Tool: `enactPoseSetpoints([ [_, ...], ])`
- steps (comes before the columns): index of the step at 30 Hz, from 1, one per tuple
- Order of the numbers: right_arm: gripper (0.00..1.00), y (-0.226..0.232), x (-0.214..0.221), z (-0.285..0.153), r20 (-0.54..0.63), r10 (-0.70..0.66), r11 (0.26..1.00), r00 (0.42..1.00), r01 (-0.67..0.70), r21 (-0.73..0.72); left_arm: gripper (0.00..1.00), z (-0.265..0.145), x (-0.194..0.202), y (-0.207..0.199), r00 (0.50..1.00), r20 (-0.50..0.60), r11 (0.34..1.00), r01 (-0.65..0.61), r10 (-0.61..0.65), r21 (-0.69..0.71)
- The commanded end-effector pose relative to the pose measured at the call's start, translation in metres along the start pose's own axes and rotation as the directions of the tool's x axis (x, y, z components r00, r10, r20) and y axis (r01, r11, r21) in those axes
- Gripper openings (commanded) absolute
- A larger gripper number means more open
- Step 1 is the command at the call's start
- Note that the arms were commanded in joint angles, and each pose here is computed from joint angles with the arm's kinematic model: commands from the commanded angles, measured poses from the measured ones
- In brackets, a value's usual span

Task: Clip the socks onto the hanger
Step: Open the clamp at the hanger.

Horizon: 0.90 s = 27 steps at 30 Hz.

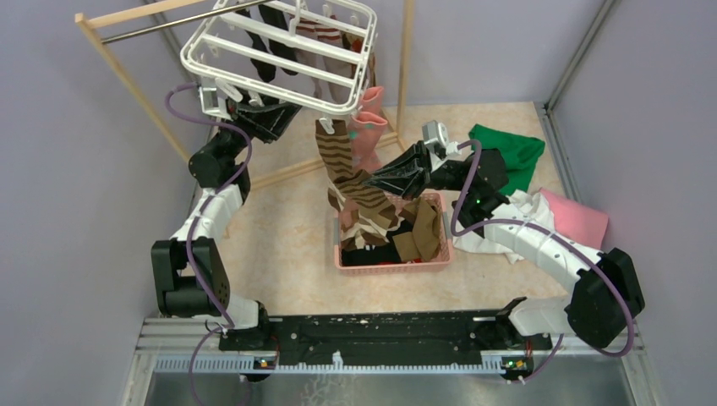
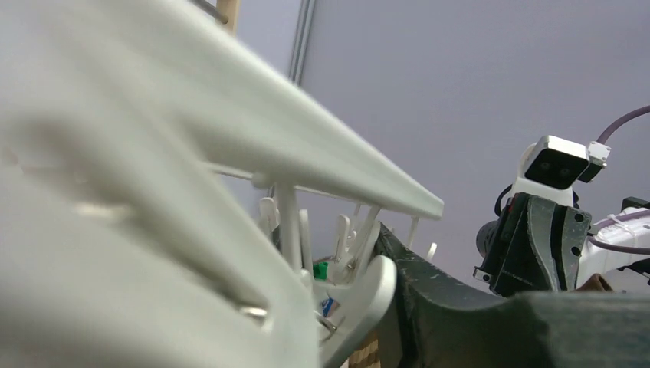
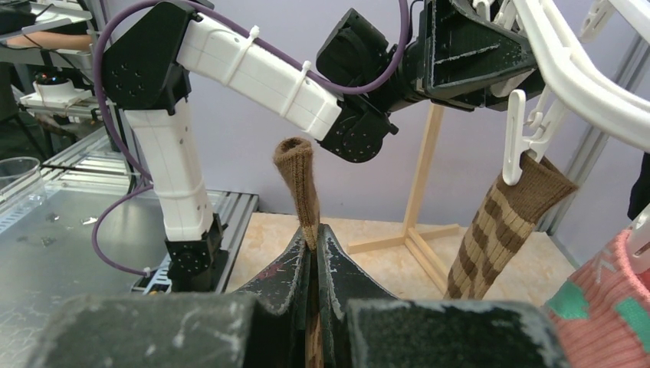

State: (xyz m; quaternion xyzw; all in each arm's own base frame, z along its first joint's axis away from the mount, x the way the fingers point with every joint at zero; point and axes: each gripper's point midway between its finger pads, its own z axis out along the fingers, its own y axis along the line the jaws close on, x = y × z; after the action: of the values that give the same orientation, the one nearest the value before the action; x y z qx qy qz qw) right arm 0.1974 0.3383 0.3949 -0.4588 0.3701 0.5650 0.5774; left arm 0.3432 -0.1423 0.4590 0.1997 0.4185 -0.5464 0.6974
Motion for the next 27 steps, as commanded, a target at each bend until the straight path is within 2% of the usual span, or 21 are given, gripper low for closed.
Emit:
enactPoseSetpoints([
  [1,0.0,0.0045,-0.0186,0.0069,0.036,-0.059,0.998,0.998,0.06,-0.032,0.43,0.0051,-0.0357,-0.0619,0.954,0.15,0.937,-0.285,0.258,0.204],
  [5,0.0,0.0032,-0.0177,0.0076,0.031,-0.059,0.998,0.998,0.06,-0.028,0.42,0.0059,-0.037,-0.0653,0.955,0.154,0.936,-0.283,0.254,0.21],
  [6,0.0,0.0035,-0.0175,0.0083,0.032,-0.058,0.998,0.998,0.059,-0.03,0.45,0.0058,-0.0373,-0.0661,0.955,0.154,0.936,-0.281,0.252,0.211],
  [8,0.0,0.0038,-0.0179,0.0089,0.032,-0.059,0.998,0.998,0.06,-0.032,0.57,0.0049,-0.0371,-0.0657,0.956,0.158,0.939,-0.276,0.247,0.205],
  [11,0.0,0.0044,-0.0181,0.0096,0.033,-0.058,0.998,0.998,0.059,-0.034,0.64,0.003,-0.0343,-0.0651,0.956,0.154,0.939,-0.279,0.251,0.199],
  [27,0.0,0.0059,-0.0187,0.0084,0.033,-0.063,0.997,0.997,0.064,-0.034,0.7,0.0017,-0.0327,-0.064,0.959,0.147,0.943,-0.27,0.244,0.197],
])
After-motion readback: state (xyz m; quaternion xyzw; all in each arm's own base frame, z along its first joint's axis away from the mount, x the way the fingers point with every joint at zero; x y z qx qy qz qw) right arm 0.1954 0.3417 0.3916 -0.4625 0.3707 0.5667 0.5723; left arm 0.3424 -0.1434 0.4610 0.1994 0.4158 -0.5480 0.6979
